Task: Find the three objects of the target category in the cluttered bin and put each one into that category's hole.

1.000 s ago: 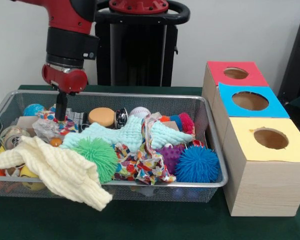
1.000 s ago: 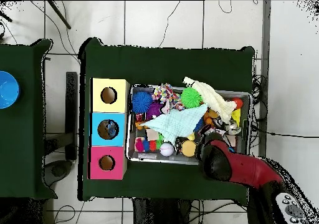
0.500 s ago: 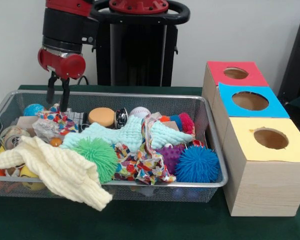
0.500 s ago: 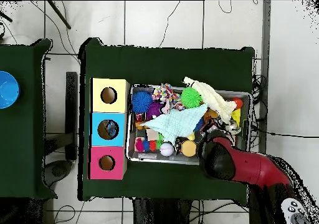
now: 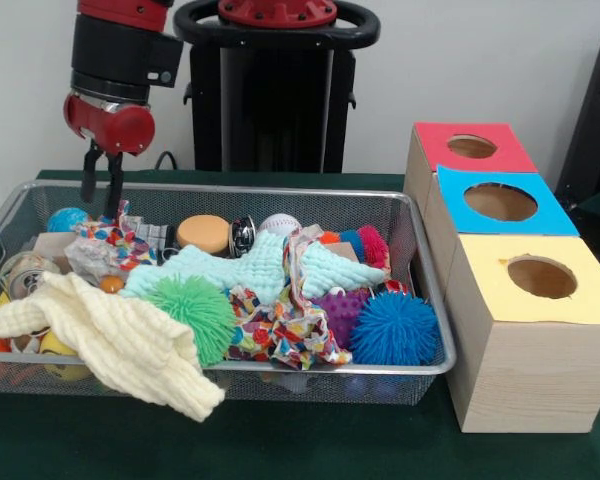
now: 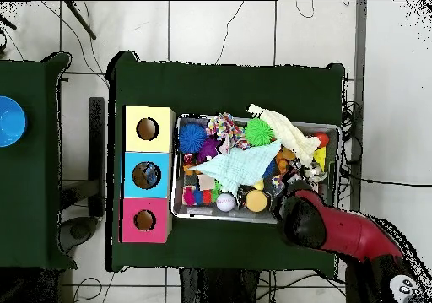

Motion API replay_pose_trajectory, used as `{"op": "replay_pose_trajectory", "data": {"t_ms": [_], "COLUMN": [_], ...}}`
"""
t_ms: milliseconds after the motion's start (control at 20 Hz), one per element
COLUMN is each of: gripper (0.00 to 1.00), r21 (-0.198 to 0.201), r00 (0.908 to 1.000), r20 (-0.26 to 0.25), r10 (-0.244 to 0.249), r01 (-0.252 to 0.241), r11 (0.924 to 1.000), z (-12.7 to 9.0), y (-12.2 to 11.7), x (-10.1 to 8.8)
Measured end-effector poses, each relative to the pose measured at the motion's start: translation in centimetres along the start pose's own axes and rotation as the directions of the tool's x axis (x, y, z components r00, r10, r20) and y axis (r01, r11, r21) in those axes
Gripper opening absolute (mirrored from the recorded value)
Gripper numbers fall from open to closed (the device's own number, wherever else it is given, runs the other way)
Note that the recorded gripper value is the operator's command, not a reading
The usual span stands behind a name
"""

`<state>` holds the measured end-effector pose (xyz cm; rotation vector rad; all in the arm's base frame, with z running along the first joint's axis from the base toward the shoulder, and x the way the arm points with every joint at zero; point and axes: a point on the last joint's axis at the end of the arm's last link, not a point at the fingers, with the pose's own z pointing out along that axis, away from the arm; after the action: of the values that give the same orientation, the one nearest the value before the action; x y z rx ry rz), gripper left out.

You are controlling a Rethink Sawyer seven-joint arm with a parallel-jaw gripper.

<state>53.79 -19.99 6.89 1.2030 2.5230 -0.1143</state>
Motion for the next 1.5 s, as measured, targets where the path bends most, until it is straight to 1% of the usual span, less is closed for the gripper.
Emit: {"op": "replay_pose_trajectory", "data": {"t_ms": [100,200,300,350,500,550,750,1050,1250,1500], "gripper": [1.0,1.0,1.0,1.0,1.0,1.0,1.0,1.0,1.0,1.0], "r21": [0.011,0.031,0.037,0.049,0.058,0.065,0.072,0.079,0.07,0.058], "r00": [0.9998,0.999,0.9985,0.9969,0.9952,0.9934,0.9913,0.9911,0.9922,0.9921], "r20": [-0.01,-0.032,-0.042,-0.067,-0.088,-0.106,-0.126,-0.132,-0.124,-0.125], "r10": [0.016,0.032,0.036,0.042,0.043,0.043,0.039,0.021,0.015,0.014], "r01": [-0.016,-0.031,-0.034,-0.038,-0.038,-0.036,-0.03,-0.01,-0.006,-0.007], "r11": [0.9998,0.9991,0.9987,0.9981,0.9976,0.9972,0.9969,0.9969,0.9975,0.9983], "z": [0.4,1.4,1.8,2.7,3.4,4.0,4.6,4.6,4.8,5.8], "y": [-1.1,-2.4,-2.8,-3.4,-3.8,-4.1,-4.2,-3.8,-3.6,-3.8], "x": [0.0,0.6,1.0,1.9,2.8,3.6,4.7,5.5,5.7,6.7]}}
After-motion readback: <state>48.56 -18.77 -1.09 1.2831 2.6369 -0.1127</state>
